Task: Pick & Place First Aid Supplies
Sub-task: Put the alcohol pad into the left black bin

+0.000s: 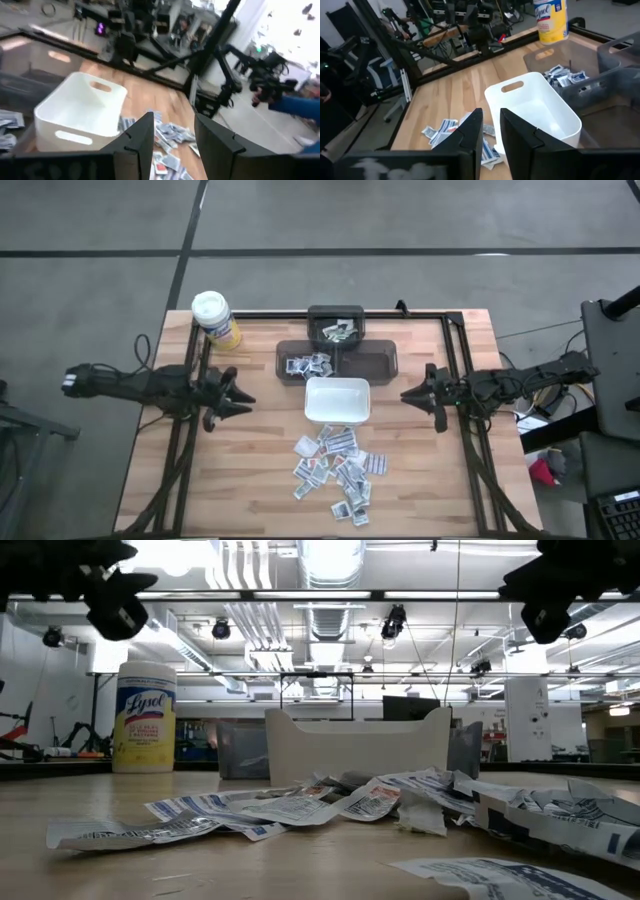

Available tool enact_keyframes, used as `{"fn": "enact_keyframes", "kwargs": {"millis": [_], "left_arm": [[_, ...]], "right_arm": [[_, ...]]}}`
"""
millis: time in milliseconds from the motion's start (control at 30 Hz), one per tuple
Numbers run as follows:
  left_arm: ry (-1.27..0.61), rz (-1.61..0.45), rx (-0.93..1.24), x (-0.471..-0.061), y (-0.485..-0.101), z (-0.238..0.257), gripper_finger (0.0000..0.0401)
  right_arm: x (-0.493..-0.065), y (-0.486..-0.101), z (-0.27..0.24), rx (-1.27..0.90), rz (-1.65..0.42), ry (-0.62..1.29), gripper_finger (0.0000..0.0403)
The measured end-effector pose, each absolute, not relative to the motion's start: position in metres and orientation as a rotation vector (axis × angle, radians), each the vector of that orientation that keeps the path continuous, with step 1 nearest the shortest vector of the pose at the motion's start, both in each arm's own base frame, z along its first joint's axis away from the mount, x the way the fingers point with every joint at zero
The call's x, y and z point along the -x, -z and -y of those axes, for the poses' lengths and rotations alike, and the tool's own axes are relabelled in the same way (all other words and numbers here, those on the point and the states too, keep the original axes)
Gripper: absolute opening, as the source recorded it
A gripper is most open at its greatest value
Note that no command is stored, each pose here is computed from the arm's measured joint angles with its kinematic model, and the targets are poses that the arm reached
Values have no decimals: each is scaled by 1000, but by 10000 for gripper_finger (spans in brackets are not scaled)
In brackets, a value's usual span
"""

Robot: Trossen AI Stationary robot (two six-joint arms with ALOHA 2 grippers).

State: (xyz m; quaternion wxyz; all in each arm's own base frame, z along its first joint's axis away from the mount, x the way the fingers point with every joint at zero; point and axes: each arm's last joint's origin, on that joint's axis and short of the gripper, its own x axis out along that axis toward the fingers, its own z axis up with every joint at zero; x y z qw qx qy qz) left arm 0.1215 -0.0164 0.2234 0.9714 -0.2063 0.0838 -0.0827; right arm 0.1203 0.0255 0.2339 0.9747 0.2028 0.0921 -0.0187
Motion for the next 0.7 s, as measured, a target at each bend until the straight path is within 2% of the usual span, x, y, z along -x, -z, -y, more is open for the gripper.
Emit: {"fn": "enact_keyframes", "kwargs": {"millis": [433, 500, 700], "left_arm": [[154, -672, 412, -188, -277, 34, 136], [159, -687, 427, -203, -288, 40, 136], [145, -844, 472, -246, -288, 64, 136]], "right_arm": [[-108, -218, -25, -420, -129, -58, 83], [-105, -218, -24, -422, -115, -86, 84], [-97, -212, -23, -433, -75, -136, 78]]}}
